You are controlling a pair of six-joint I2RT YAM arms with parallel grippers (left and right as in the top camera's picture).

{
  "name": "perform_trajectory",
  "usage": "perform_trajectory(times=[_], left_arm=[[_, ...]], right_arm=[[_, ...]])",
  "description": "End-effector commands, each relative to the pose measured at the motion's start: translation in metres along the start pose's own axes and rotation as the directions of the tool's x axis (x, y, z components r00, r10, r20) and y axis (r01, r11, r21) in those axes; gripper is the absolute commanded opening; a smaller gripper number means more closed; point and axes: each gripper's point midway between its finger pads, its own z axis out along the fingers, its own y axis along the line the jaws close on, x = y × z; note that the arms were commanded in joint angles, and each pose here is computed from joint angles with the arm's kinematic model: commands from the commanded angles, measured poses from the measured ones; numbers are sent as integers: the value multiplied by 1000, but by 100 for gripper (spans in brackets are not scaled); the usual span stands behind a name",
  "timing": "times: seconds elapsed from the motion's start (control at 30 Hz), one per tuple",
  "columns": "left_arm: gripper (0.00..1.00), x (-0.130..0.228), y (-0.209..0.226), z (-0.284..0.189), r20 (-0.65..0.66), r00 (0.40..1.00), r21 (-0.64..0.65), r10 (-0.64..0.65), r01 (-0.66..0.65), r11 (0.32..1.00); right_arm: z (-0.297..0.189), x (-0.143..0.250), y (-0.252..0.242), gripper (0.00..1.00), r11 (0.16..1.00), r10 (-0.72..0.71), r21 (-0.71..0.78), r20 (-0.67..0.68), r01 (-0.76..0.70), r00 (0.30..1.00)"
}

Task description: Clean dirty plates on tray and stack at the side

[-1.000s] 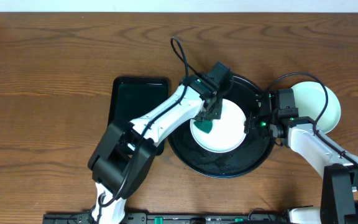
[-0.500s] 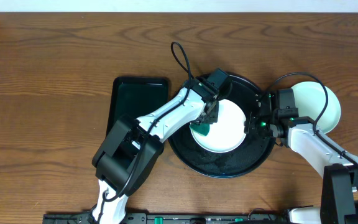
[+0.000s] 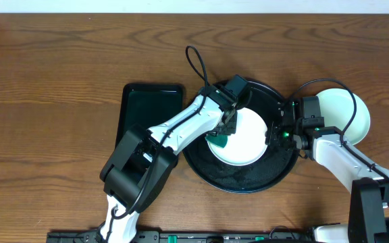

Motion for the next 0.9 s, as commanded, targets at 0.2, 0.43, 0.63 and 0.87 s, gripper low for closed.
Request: perform_trajectory(times=[0.2,0.43,0.63,0.87], left_arm=[[33,6,-1,-8,-25,1000,27,-8,9,1000],[36,7,-6,-9,-32,999,53,-4,6,999],[41,-2,-12,-19,-6,999,69,45,-44,997],[38,-3,-12,-23,0,999,72,44,-43,996]], right_arm=[[5,8,2,1,1000,-10,-3,-23,10,1000],[5,8,2,1,1000,-10,-3,-23,10,1000],[5,8,2,1,1000,-12,-3,-23,12,1000],[5,8,2,1,1000,-17,-3,-23,17,1000]])
